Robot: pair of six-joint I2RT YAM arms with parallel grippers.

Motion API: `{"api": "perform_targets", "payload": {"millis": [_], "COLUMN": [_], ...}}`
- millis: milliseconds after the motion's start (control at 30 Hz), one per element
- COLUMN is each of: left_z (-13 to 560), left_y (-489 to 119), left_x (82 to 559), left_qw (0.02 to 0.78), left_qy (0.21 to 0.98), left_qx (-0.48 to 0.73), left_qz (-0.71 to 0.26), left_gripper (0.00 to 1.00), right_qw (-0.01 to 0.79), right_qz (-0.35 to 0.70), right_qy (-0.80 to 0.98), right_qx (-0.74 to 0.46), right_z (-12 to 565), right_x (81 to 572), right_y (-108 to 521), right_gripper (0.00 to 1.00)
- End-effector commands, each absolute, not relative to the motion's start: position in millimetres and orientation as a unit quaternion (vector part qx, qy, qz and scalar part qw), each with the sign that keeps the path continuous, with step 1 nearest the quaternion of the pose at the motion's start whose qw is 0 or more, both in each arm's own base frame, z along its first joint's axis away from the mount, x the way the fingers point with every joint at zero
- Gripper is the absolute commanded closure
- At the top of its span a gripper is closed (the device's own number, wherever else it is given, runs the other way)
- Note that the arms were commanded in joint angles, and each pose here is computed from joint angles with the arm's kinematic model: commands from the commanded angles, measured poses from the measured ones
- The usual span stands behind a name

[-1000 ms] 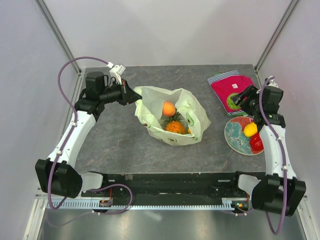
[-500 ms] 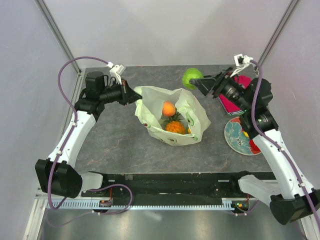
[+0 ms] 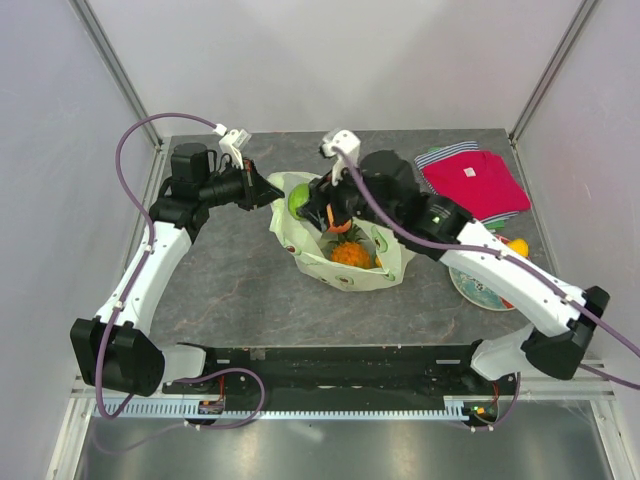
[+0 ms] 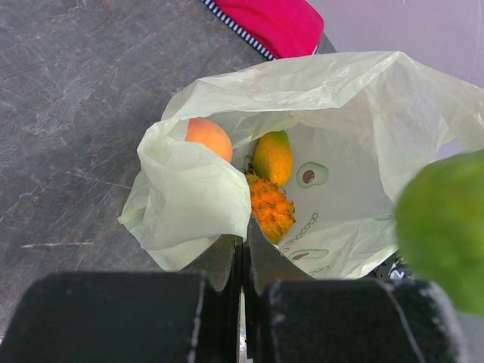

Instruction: Place the fruits into the plastic bag

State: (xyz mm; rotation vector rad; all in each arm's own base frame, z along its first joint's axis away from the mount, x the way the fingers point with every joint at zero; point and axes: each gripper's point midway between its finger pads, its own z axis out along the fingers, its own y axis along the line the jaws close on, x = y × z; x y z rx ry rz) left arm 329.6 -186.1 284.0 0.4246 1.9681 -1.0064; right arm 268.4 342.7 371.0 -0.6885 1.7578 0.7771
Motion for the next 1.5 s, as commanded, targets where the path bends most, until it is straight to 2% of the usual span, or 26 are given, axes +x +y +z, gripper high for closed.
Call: {"api": "perform_targets", "payload": {"millis": [0, 300, 867, 1000, 1200, 1233, 1267, 1467], "left_z": [293, 290, 289, 290, 290, 290, 290, 290], "left_y": [-187, -187, -187, -187, -187, -187, -187, -187], "left_x": [329, 329, 330, 330, 329, 330, 329, 329], "left_qw": [0.443, 0.442, 0.441, 0.442, 0.442, 0.441, 0.441, 0.442], "left_qy": [0.775, 0.776, 0.778, 0.777, 0.777, 0.777, 0.777, 0.777], "left_qx": [0.183, 0.182, 0.18, 0.18, 0.18, 0.18, 0.18, 0.18], "left_qz": [-0.412, -0.412, -0.41, -0.41, -0.411, -0.411, -0.411, -0.411], "left_gripper": [0.98, 0.98, 0.99, 0.98, 0.98, 0.98, 0.99, 0.99], "right_qw": [0.512, 0.463, 0.329, 0.307, 0.294, 0.294, 0.294, 0.301], "right_qz": [0.17, -0.043, -0.079, -0.081, -0.064, -0.061, -0.057, -0.043], "right_qy": [0.782, 0.839, 0.924, 0.934, 0.943, 0.943, 0.943, 0.942], "right_qx": [-0.311, -0.283, -0.179, -0.163, -0.145, -0.145, -0.145, -0.145], "right_z": [341, 288, 165, 143, 129, 128, 129, 132], "right_x": [279, 304, 323, 324, 325, 325, 324, 324], "right_y": [323, 305, 259, 248, 241, 242, 241, 242], "right_gripper": [0.82, 0.83, 0.84, 0.81, 0.49, 0.38, 0.33, 0.15]}}
